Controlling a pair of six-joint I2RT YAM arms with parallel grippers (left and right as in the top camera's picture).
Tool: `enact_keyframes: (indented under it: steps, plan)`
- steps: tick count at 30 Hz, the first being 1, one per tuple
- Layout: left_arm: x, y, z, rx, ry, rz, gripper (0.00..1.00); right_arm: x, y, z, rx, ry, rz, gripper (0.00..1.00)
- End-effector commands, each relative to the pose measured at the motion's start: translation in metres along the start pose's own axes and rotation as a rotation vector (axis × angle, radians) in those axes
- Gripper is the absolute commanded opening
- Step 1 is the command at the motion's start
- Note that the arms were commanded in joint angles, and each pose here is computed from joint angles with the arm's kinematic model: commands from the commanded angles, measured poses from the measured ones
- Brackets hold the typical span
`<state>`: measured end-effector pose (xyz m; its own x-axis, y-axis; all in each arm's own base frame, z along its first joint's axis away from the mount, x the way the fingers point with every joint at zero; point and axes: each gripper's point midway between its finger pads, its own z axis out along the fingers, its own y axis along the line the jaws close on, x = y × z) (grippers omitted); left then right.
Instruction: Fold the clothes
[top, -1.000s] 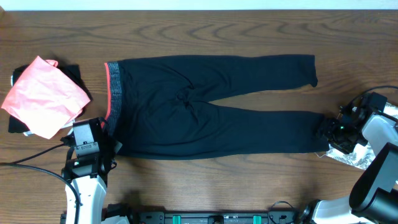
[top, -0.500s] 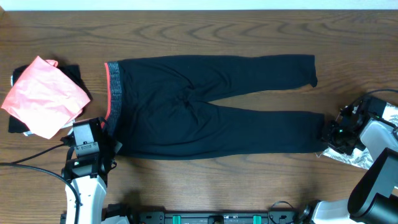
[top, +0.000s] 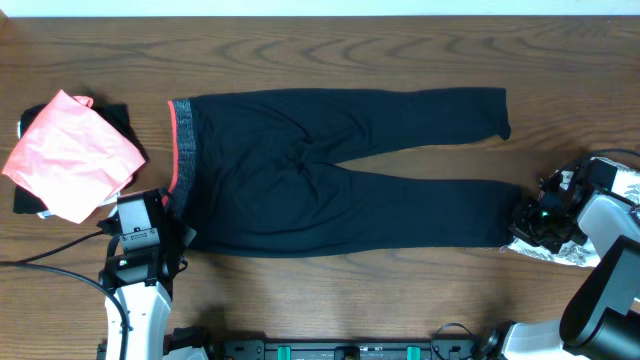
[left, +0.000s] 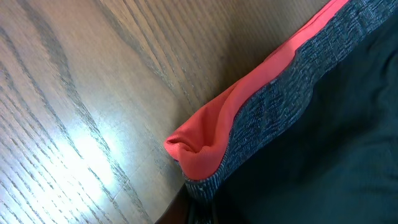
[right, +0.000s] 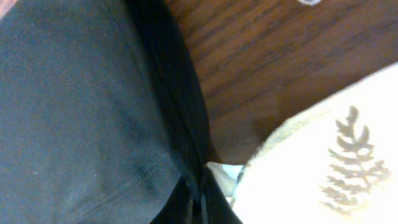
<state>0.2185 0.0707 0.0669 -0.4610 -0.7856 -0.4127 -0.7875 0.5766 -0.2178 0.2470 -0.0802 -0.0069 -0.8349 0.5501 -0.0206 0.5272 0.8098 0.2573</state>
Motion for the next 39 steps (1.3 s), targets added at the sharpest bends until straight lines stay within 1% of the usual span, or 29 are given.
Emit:
enact_keyframes:
  steps: [1,7,18,23,27,33,36,39]
  plan:
    - [-0.001,0.004,0.001,-0.019,-0.008,0.015,0.06,0.02,-0.008,0.014,0.021,0.074,0.024,0.01]
    - [0.001,0.002,-0.004,-0.007,0.008,0.109,0.06,0.015,-0.004,-0.001,0.019,0.061,0.021,0.01]
    - [-0.013,-0.005,-0.033,0.074,-0.092,0.09,0.06,-0.008,0.016,-0.076,0.007,-0.147,-0.001,0.01]
    - [-0.016,-0.006,-0.042,0.099,-0.122,0.086,0.06,-0.011,0.021,-0.094,-0.002,-0.22,-0.016,0.01]
    - [-0.022,-0.011,-0.047,0.118,-0.146,0.082,0.06,-0.012,0.022,-0.099,-0.005,-0.241,-0.018,0.01]
    - [-0.054,-0.037,-0.067,0.209,-0.267,0.098,0.06,-0.025,0.025,-0.102,-0.019,-0.293,-0.009,0.01]
    - [-0.07,-0.05,-0.075,0.261,-0.334,0.085,0.06,-0.04,0.03,-0.108,-0.04,-0.358,-0.006,0.01]
    - [-0.079,-0.059,-0.074,0.284,-0.363,0.079,0.06,-0.057,0.042,-0.116,-0.1,-0.429,-0.036,0.01]
